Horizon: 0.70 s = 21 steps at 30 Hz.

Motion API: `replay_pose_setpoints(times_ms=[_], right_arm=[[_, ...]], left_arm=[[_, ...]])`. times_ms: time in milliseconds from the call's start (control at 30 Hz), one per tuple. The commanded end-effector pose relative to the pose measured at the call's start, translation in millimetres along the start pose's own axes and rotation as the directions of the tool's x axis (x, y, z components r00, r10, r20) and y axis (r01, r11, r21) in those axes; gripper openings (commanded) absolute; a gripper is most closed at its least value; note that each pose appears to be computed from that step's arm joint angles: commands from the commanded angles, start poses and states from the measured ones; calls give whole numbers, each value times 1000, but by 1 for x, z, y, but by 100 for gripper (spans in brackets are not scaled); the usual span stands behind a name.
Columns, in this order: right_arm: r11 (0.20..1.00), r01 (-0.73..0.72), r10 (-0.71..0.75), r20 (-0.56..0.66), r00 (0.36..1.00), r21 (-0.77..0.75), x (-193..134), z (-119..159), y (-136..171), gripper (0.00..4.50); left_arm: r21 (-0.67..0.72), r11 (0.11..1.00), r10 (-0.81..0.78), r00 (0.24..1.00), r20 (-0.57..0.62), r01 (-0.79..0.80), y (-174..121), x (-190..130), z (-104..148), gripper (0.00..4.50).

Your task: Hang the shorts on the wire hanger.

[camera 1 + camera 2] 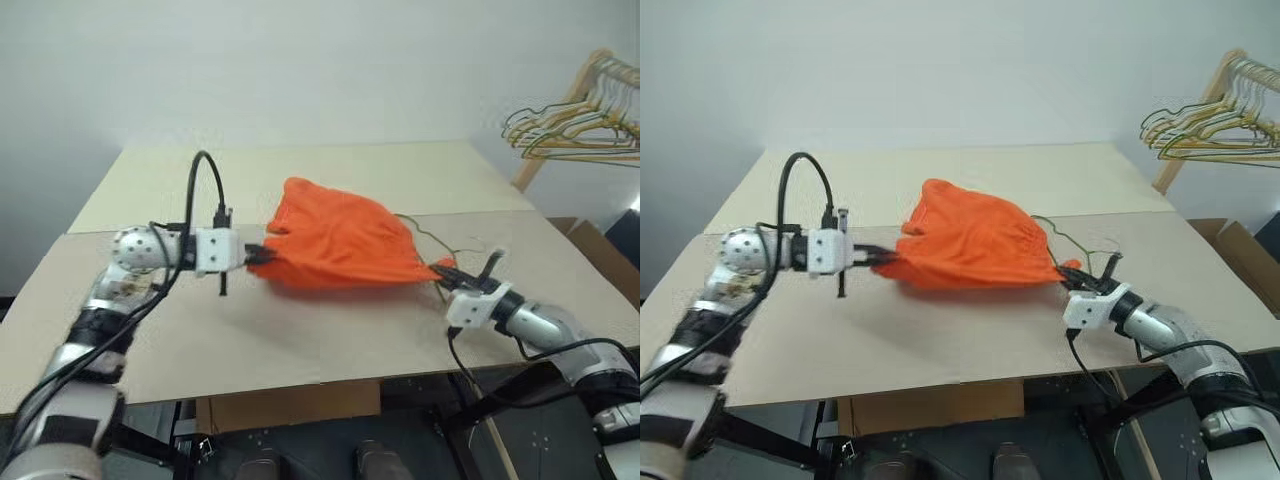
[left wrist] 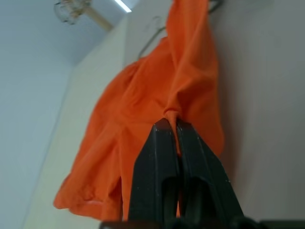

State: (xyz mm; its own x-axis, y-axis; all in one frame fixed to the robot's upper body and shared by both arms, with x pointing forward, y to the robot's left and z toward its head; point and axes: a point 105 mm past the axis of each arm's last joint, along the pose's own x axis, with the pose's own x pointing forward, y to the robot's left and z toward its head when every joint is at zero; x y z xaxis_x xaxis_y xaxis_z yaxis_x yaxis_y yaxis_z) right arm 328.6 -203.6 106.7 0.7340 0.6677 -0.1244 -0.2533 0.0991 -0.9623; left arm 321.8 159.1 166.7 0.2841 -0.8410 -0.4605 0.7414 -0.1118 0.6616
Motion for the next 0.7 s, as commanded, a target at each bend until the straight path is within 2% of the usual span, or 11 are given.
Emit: replay_pose_setpoints(times_ms=[33,100,267,500,700], right_arm=[[996,-39,41,28,999,-78,-3,6,-3,2],[993,-65,68,34,997,-99,-3,10,4,2],[985,-111,114,16,993,-131,-7,16,21,2],[984,-153,155,12,988,-88,-19,31,38,2],[977,-209,209,4,978,-51,-32,38,47,2]], left_arm=[[-24,964,-268,960,-87,266,-36,-21,6,0],[-60,935,-354,927,-124,349,-52,-31,6,0],[-152,877,-474,871,-130,455,-82,-45,15,0],[-254,838,-518,850,-94,483,-122,-46,31,0],[-307,822,-522,850,-70,480,-139,-44,45,0]])
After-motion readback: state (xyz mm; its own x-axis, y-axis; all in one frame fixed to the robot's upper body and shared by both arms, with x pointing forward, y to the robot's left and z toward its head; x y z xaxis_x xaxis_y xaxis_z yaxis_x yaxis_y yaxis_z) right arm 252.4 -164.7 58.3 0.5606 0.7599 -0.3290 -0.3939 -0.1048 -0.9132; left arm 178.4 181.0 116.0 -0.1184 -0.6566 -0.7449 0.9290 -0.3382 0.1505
